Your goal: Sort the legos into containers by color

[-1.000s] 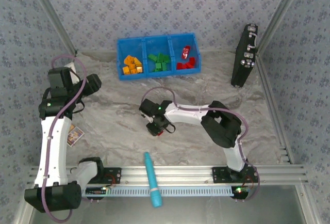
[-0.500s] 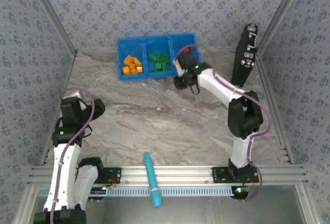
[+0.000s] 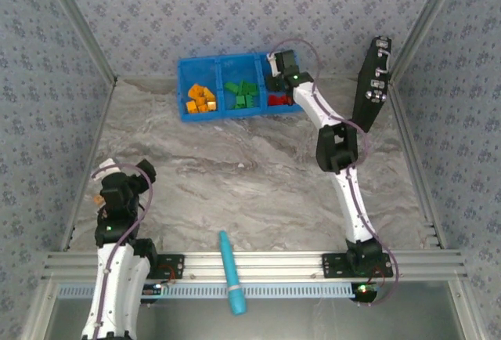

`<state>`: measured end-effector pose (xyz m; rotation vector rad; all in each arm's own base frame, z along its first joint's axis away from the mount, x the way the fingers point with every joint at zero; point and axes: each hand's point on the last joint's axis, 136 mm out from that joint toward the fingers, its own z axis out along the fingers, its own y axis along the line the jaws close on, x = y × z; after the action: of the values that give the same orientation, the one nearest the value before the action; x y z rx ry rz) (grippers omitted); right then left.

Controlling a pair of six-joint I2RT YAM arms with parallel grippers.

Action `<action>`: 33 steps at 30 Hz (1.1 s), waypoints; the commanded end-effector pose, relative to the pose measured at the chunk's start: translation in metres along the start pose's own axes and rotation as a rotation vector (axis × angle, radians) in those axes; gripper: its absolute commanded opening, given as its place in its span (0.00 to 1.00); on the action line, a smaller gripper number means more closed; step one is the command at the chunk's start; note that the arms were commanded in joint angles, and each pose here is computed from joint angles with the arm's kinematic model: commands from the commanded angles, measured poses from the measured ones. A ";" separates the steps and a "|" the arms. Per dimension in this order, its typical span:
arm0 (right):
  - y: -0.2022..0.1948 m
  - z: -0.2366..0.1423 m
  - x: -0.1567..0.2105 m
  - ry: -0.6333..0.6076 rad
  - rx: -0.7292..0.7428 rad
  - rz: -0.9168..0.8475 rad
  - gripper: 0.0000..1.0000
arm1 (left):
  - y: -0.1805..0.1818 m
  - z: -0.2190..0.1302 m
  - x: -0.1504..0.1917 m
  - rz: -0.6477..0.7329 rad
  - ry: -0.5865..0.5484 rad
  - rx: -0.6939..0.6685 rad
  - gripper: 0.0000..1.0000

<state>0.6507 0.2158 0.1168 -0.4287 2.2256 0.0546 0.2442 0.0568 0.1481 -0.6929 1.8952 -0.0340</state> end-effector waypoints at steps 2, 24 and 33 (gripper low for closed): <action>-0.001 -0.009 -0.007 -0.004 -0.025 0.001 0.74 | 0.004 0.011 -0.032 0.088 -0.170 -0.056 1.00; -0.012 -0.226 0.022 -0.112 0.007 -0.022 0.99 | -0.070 0.137 0.017 0.422 -0.067 0.177 1.00; -0.030 -0.218 0.141 0.035 0.008 0.148 0.97 | -0.079 0.145 0.027 0.470 -0.020 0.190 1.00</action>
<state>0.4048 0.0969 0.1580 -0.3154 2.3340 0.0718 0.3854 0.0228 0.0691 -0.1431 2.0186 0.1014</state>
